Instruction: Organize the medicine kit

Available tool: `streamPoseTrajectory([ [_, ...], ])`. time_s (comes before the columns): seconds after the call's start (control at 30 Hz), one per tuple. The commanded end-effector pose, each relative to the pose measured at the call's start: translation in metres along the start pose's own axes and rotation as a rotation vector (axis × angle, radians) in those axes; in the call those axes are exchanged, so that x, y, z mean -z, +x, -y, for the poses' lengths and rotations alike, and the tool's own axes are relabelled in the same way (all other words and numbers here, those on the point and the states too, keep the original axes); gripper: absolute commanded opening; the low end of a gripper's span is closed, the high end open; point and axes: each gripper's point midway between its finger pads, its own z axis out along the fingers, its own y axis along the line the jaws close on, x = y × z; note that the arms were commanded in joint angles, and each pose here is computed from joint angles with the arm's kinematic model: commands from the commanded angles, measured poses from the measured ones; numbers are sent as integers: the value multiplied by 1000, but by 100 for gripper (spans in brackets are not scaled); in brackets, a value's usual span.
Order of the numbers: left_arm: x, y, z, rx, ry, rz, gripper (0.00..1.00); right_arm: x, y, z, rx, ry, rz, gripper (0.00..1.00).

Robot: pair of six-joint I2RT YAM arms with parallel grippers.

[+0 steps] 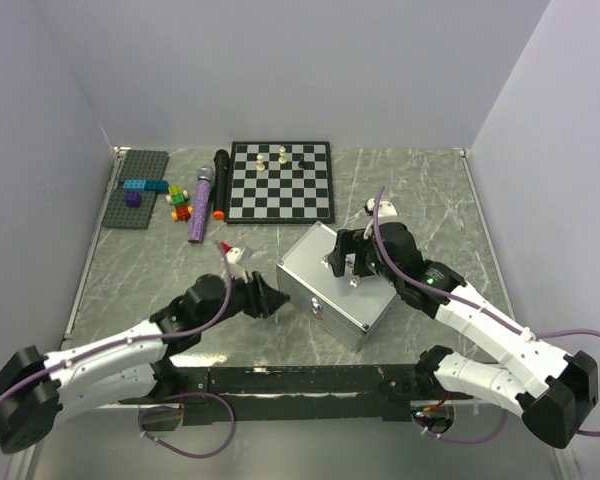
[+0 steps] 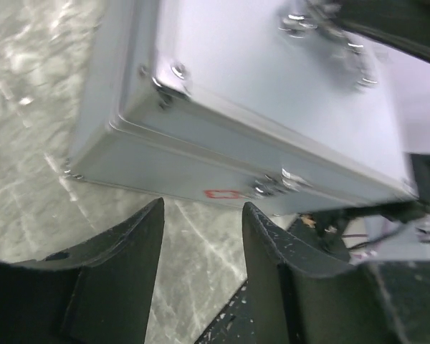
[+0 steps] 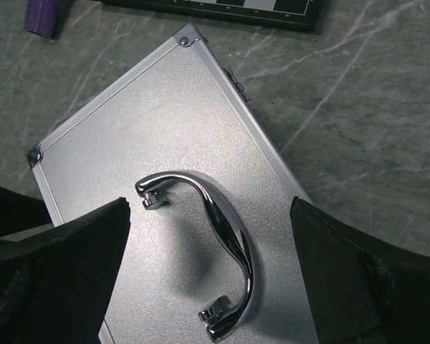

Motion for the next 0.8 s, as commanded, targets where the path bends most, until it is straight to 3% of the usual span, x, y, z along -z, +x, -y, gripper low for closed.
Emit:
streamPoseTrajectory([
  [0.0, 24, -19, 40, -40, 288, 178, 54, 13, 17, 20, 32, 65, -71, 100],
  [0.1, 41, -20, 59, -74, 438, 236, 59, 19, 12, 17, 39, 40, -53, 100],
  [0.17, 35, -15, 59, -67, 424, 186, 79, 21, 12, 14, 47, 25, -55, 100],
  [0.23, 34, -7, 64, -86, 495, 170, 83, 23, 12, 13, 52, 14, -52, 100],
  [0.27, 34, -3, 67, -88, 536, 167, 94, 23, 12, 13, 56, 11, -53, 100],
  [0.3, 33, 0, 70, -92, 573, 152, 98, 24, 13, 13, 57, 7, -53, 100],
  [0.4, 25, 8, 76, -96, 643, 107, 96, 26, 14, 11, 60, -8, -61, 100],
  [0.57, 22, 8, 83, -94, 725, 114, 84, 29, 16, 7, 60, -32, -65, 100],
  [0.77, 19, 8, 85, -116, 786, 151, 82, 29, 19, 5, 64, -47, -81, 100],
])
